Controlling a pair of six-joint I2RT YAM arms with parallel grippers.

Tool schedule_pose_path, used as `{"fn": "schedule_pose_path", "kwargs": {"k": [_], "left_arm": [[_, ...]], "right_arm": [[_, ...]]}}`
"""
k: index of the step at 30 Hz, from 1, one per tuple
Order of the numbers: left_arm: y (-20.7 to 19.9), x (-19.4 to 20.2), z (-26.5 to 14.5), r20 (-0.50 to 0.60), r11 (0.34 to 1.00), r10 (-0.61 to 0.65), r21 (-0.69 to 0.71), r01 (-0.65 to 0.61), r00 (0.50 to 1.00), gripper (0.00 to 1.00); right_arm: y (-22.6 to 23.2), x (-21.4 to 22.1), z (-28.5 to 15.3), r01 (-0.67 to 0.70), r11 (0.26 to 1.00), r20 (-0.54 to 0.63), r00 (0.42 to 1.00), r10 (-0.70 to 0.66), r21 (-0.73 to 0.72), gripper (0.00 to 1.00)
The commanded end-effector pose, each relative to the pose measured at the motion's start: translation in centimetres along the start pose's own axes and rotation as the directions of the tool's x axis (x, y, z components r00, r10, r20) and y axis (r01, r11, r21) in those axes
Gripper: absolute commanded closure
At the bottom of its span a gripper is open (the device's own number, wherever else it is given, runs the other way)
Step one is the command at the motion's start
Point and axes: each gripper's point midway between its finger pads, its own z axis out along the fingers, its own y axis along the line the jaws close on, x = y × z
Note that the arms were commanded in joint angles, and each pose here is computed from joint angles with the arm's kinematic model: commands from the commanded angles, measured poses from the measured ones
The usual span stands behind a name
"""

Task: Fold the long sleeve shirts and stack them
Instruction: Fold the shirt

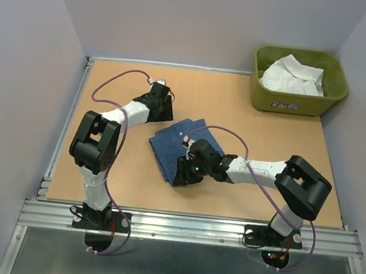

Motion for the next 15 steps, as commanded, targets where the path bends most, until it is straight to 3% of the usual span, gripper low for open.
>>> {"fn": "schedule_pose_path", "kwargs": {"k": [1, 5, 8, 9, 15], "left_arm": [[1.1, -4.6, -6.7, 0.172, 0.997, -0.070, -0.007, 0.072, 0.983, 0.30], [3.5, -2.2, -10.6, 0.183, 0.973, -0.218, -0.039, 0.228, 0.959, 0.28], [3.9, 1.8, -11.6, 0.114, 0.955, -0.295, 0.005, 0.297, 0.949, 0.28], [3.9, 4.6, -11.1, 0.041, 0.942, -0.337, 0.018, 0.336, 0.941, 0.28], [1.1, 9.9, -11.8, -0.070, 0.895, -0.413, 0.150, 0.419, 0.908, 0.28]], "right_arm": [[1.1, -5.9, -3.5, 0.078, 0.993, 0.198, 0.976, -0.094, 0.086, 0.47], [-1.5, -7.8, -7.0, 0.104, 0.965, 0.263, 0.950, -0.169, 0.242, 0.45], [-4.7, -9.7, -9.6, 0.062, 0.935, 0.318, 0.931, -0.181, 0.349, 0.41], [-6.4, -10.8, -10.9, 0.026, 0.925, 0.350, 0.921, -0.169, 0.378, 0.39], [-11.7, -13.2, -13.8, -0.135, 0.899, 0.425, 0.903, -0.061, 0.417, 0.29]]}}
